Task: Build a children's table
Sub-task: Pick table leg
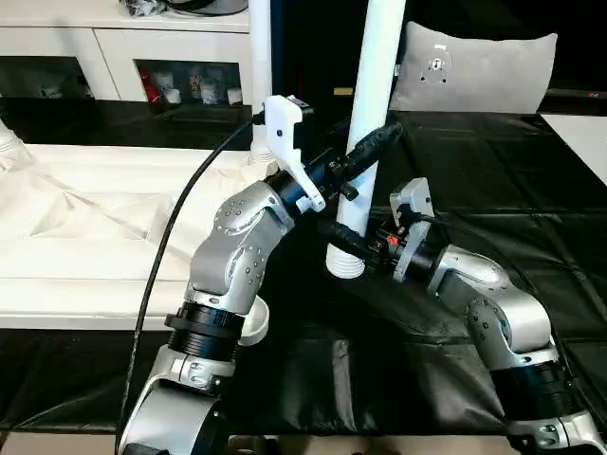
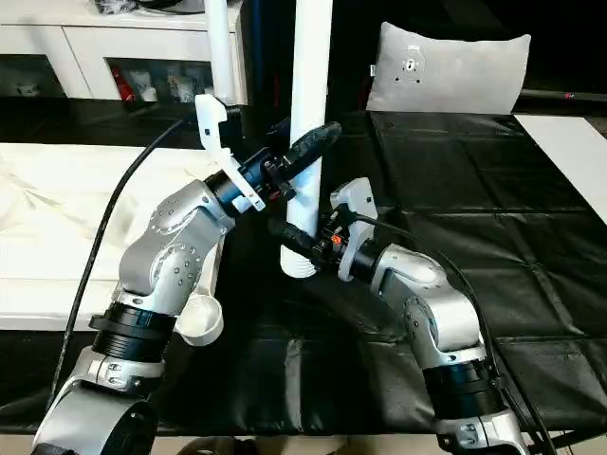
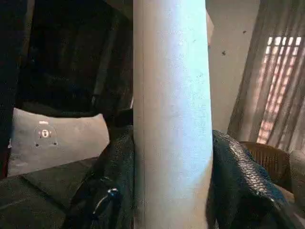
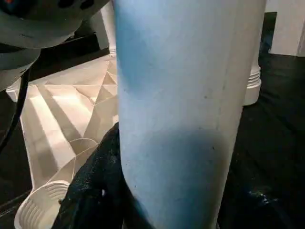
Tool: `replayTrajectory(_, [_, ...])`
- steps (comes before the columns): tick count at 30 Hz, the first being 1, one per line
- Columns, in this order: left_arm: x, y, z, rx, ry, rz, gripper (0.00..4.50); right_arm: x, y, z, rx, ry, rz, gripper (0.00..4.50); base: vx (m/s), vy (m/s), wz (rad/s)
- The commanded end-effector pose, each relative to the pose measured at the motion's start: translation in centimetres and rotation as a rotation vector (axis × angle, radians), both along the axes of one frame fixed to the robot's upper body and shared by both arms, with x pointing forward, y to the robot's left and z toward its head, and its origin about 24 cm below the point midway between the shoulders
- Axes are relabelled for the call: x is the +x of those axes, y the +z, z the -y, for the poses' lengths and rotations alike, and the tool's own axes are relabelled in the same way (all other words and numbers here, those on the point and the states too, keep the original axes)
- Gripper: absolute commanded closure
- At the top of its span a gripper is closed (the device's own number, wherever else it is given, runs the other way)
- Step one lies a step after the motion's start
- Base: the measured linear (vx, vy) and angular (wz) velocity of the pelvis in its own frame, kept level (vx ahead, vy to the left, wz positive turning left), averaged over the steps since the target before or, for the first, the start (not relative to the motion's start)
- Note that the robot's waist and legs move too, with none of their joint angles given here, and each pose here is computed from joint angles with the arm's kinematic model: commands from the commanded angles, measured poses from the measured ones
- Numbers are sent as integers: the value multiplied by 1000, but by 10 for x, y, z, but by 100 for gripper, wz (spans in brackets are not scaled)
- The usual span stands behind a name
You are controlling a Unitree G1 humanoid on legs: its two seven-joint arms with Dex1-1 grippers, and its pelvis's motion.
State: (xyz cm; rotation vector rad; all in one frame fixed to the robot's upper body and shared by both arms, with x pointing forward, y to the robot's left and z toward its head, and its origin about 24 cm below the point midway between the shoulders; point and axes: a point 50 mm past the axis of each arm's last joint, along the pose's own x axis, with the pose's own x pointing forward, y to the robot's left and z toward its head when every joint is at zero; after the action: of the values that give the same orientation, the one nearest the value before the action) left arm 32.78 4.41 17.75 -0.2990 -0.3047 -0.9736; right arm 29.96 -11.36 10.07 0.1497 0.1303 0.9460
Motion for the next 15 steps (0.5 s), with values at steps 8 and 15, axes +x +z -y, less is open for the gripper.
replayTrajectory(8, [13,5,-14,59,122,-3,273,5,21,18,148,-16,0,131,0,0,0])
replayTrajectory(15, [12,6,-13,65,103,1,273,8,23,33,92,-59,13,67,0,0,0])
